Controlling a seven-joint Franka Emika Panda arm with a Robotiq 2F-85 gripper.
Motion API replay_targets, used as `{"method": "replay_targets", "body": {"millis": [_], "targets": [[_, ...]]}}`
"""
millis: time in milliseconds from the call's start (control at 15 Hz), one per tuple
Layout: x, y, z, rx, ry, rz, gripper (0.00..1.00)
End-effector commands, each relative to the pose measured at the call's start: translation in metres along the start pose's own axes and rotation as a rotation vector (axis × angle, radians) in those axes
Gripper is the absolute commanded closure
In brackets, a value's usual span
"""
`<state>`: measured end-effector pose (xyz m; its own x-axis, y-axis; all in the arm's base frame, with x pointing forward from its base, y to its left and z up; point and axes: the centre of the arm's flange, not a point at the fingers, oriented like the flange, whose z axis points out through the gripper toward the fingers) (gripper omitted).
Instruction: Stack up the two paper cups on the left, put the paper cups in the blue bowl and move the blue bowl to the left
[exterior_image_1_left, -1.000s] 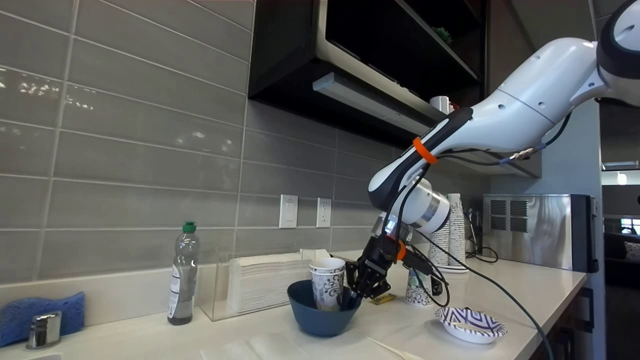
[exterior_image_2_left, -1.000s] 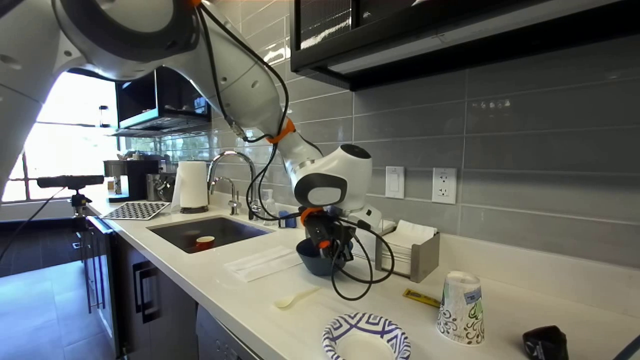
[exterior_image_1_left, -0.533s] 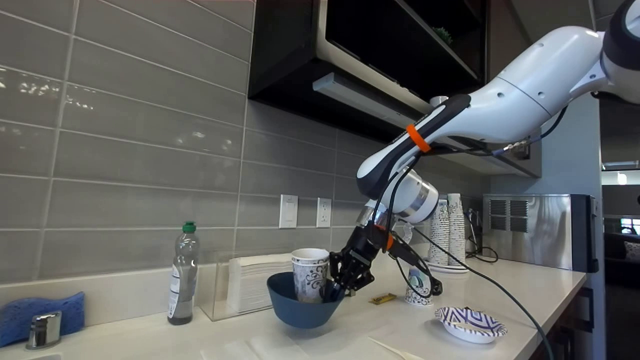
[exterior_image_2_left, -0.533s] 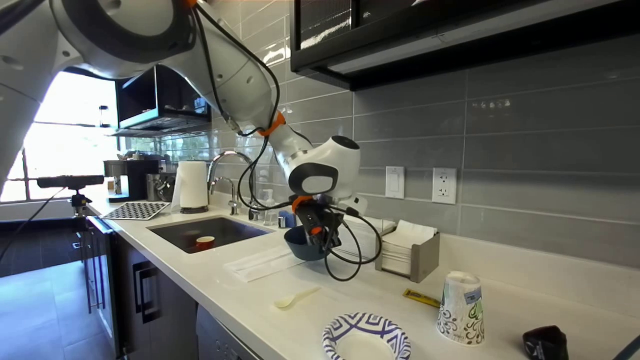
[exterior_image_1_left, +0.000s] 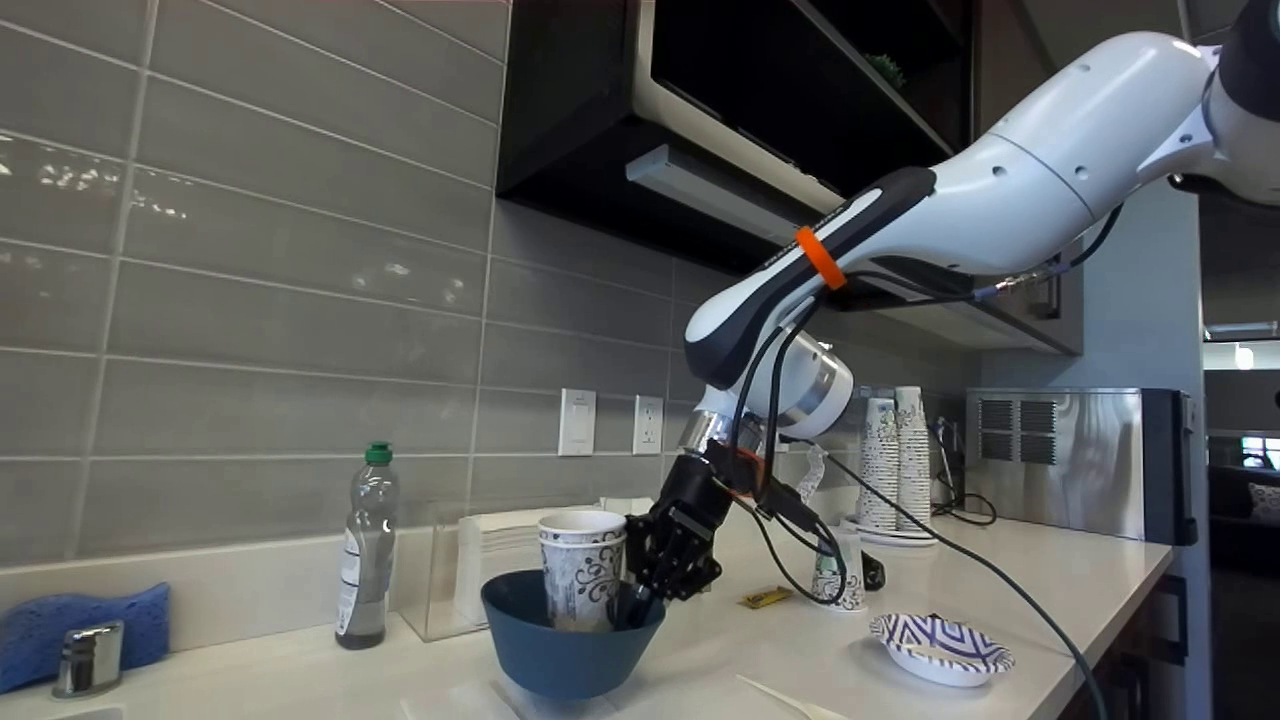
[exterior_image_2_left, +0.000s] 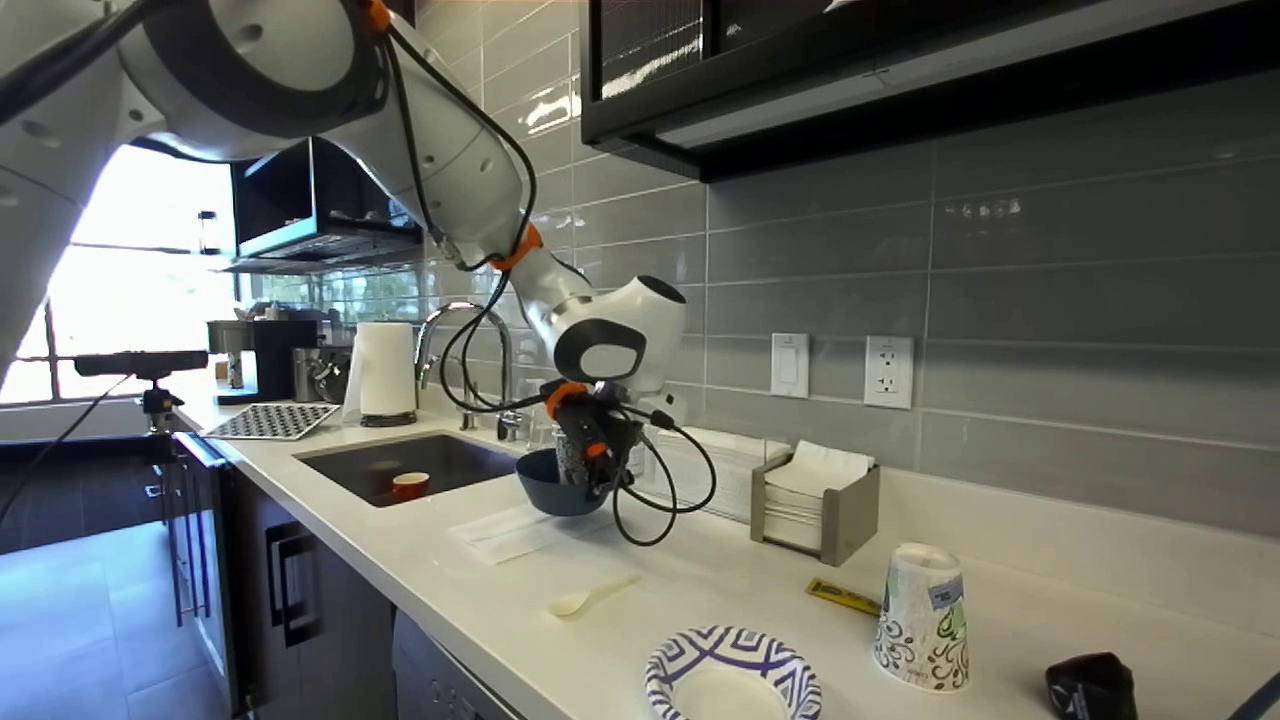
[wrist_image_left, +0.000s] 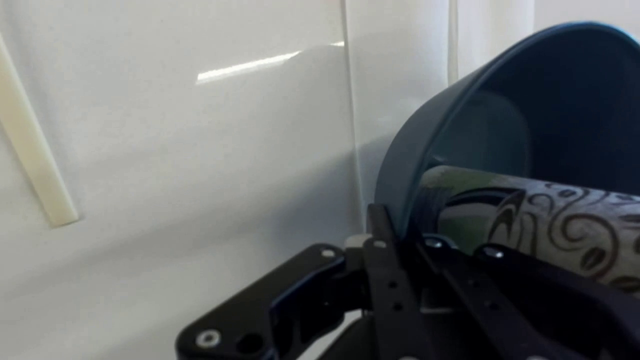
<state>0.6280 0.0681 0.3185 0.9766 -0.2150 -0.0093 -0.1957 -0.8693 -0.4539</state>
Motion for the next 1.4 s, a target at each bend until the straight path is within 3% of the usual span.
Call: {"method": "replay_targets", "body": {"millis": [0,267,1333], "targets": [[-0.004,-0.017,0.002,-0.007,-0.052,-0.036,0.99],[-0.015,-0.02,0.007,-0.022,-0.089,-0.074,0.99],[-0.025,-0.024,0.028,-0.074,-0.106,-0.115,0.99]]}}
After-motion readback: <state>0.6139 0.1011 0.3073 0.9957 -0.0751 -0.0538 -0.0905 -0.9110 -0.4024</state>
